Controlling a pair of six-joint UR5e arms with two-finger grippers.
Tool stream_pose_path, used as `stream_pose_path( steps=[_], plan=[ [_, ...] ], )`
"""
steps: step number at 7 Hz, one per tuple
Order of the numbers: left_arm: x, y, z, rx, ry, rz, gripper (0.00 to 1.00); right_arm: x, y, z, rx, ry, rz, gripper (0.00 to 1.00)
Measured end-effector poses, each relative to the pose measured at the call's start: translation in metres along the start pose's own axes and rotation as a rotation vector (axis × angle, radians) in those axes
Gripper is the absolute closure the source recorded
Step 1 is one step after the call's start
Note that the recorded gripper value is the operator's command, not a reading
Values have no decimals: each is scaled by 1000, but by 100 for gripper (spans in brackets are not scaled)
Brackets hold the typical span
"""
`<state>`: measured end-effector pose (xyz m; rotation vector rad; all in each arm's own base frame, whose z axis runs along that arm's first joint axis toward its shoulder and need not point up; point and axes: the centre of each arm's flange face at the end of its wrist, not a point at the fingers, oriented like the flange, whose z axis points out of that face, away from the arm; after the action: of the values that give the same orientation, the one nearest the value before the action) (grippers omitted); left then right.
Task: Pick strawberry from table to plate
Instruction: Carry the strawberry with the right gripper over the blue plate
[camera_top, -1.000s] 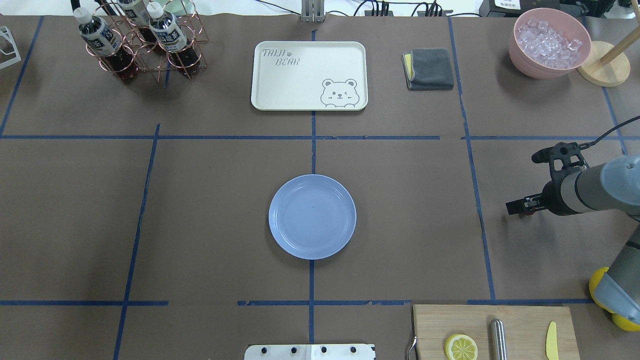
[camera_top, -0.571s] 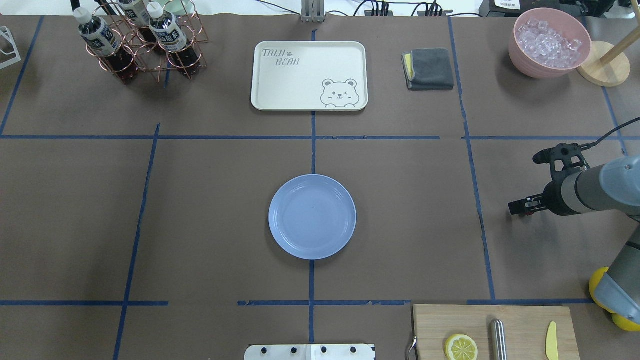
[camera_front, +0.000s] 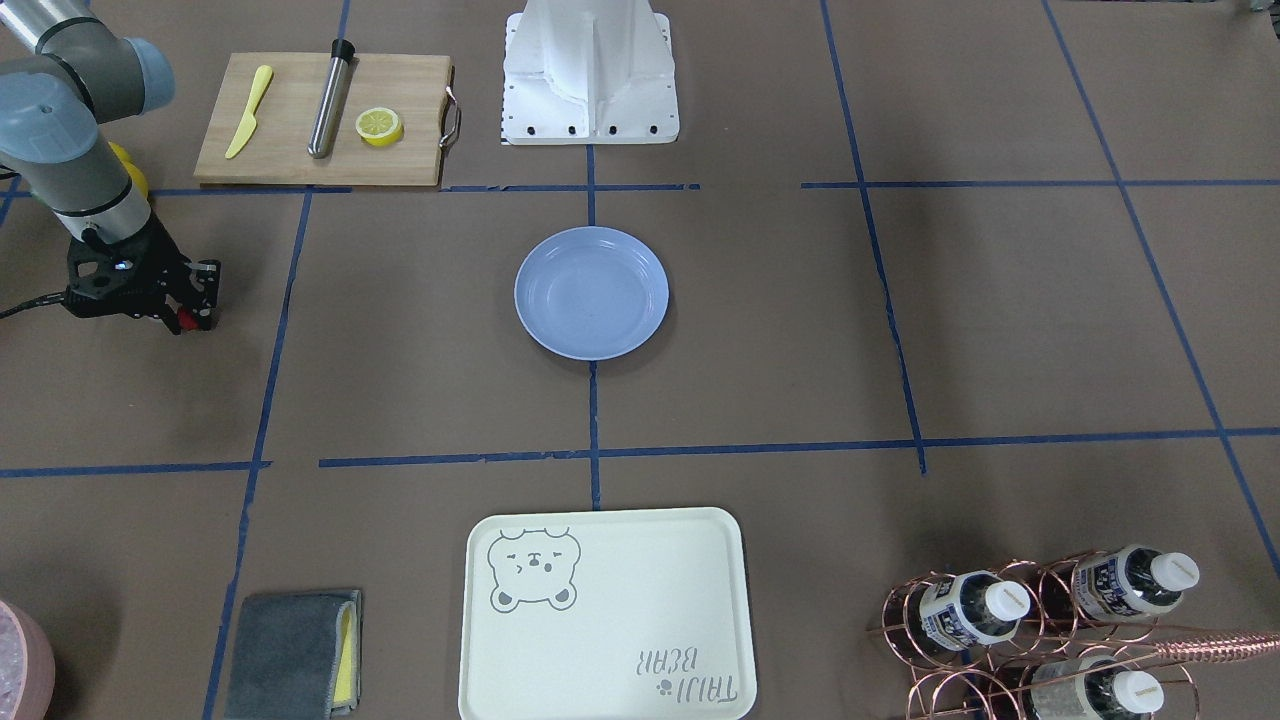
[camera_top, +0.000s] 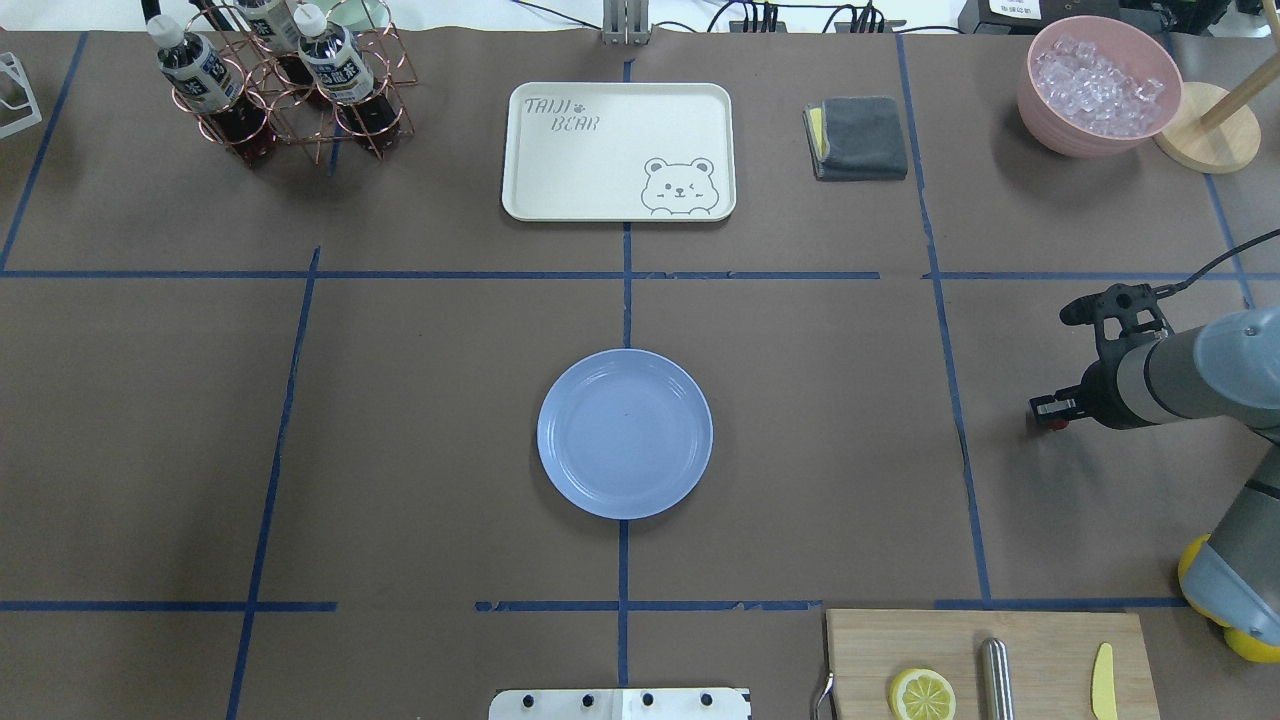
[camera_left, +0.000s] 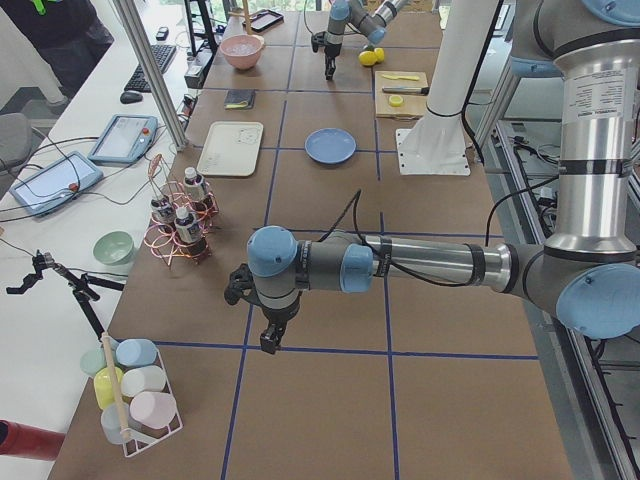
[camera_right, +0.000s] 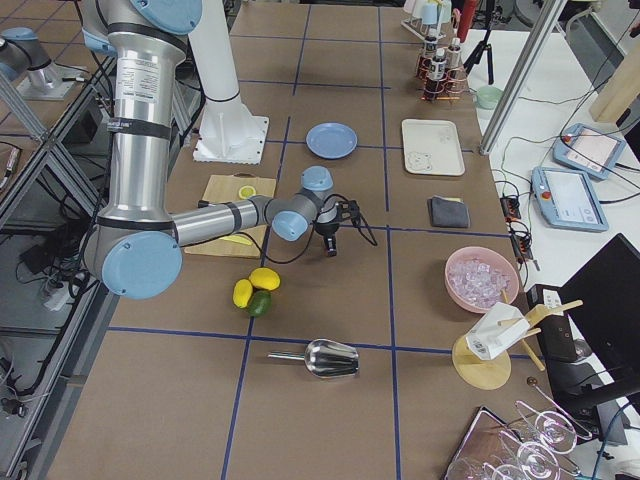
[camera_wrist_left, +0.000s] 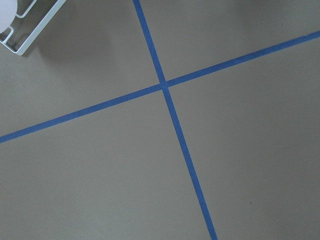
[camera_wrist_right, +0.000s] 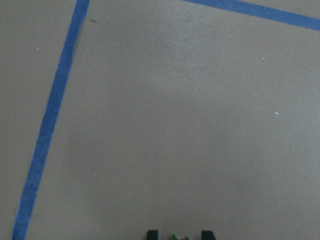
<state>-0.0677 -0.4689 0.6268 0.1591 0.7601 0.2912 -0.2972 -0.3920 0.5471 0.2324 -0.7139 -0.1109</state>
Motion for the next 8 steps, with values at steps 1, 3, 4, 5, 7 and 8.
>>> stream_pose_path(
  steps=[1, 3, 4, 5, 7, 8],
  plan=[
    [0, 0, 0, 0, 0, 0, 0, -11, -6, -8, 13, -19, 0, 100],
    [0, -1, -1, 1, 0, 1, 0, -91, -40, -47, 19, -69, 40, 100],
    [0, -1, -1, 2, -1, 2, 0, -160, -64, -70, -4, -77, 75, 100],
    [0, -1, -1, 2, -1, 2, 0, -225, -77, -87, -26, -82, 109, 100],
    [1, -4, -2, 5, -2, 5, 0, -343, -96, -104, -35, -82, 183, 100],
    [2, -5, -3, 7, -2, 7, 0, -391, -100, -94, -31, -67, 211, 100]
  ],
)
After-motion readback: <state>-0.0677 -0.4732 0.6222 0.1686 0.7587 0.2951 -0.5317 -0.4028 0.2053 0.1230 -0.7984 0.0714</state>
